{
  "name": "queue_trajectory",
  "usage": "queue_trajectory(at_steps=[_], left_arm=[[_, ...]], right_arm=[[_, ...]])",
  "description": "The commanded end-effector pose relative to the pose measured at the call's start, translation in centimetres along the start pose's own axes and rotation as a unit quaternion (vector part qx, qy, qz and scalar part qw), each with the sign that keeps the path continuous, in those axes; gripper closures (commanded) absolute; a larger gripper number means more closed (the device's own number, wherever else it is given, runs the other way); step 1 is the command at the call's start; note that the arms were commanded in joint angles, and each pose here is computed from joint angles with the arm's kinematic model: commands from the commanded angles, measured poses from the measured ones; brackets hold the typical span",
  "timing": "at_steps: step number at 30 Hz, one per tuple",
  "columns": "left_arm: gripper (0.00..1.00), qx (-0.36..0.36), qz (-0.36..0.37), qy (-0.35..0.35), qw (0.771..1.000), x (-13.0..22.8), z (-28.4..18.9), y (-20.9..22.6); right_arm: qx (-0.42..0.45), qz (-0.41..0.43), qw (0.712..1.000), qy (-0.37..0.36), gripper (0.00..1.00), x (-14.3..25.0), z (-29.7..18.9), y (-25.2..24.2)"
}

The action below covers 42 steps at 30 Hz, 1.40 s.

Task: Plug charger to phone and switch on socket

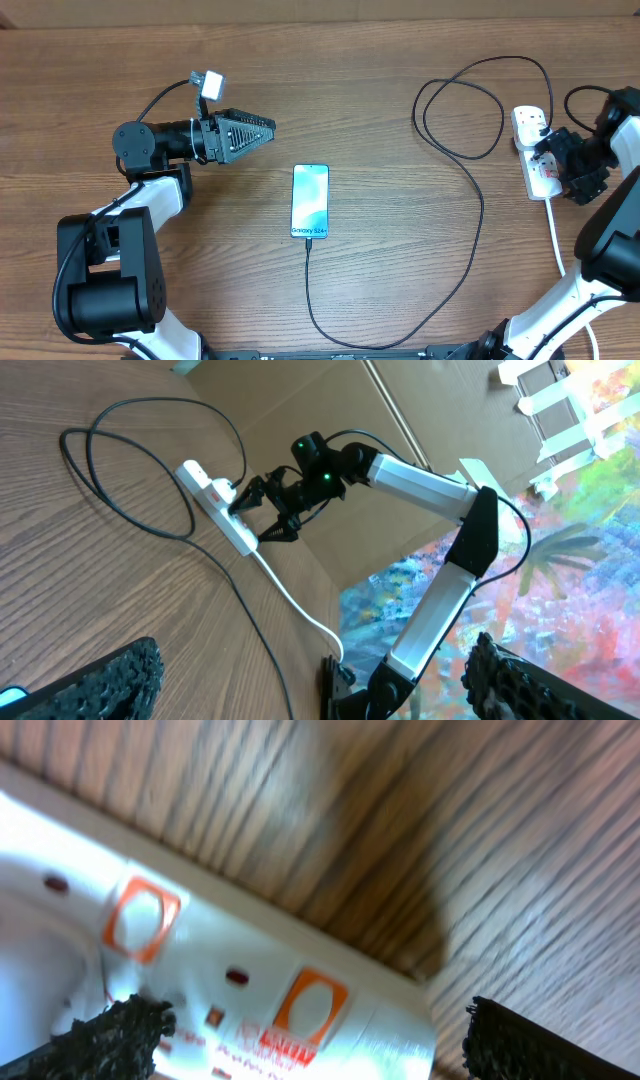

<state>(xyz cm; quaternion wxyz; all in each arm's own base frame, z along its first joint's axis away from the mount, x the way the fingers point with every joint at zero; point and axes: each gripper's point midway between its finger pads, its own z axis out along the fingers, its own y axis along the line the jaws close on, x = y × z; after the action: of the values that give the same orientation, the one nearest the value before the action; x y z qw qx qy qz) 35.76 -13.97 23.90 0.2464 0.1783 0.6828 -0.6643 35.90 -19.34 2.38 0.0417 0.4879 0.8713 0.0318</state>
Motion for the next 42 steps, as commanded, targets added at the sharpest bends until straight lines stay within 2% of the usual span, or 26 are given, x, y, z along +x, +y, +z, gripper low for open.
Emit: queue_trajectory(at_steps=[1, 10, 17, 42], left_arm=[[0.0, 0.001, 0.029, 0.009, 1.0, 0.0, 0.0, -0.9], [0.0, 0.001, 0.029, 0.009, 1.0, 0.0, 0.0, -0.9], [0.0, 0.001, 0.029, 0.009, 1.0, 0.0, 0.0, -0.9], [0.01, 0.001, 0.029, 0.009, 1.0, 0.0, 0.0, -0.9]], right_arm=[[-0.011, 0.004, 1.0, -0.025, 0.0, -2.1, -0.3, -0.1], [-0.033, 0.004, 0.998, -0.053, 0.0, -3.5, -0.1, 0.7], [-0.037, -0.01, 0.998, -0.053, 0.0, -2.4, 1.6, 1.4], [-0.029, -0.067, 0.997, -0.02, 0.0, 1.1, 2.4, 3.7]])
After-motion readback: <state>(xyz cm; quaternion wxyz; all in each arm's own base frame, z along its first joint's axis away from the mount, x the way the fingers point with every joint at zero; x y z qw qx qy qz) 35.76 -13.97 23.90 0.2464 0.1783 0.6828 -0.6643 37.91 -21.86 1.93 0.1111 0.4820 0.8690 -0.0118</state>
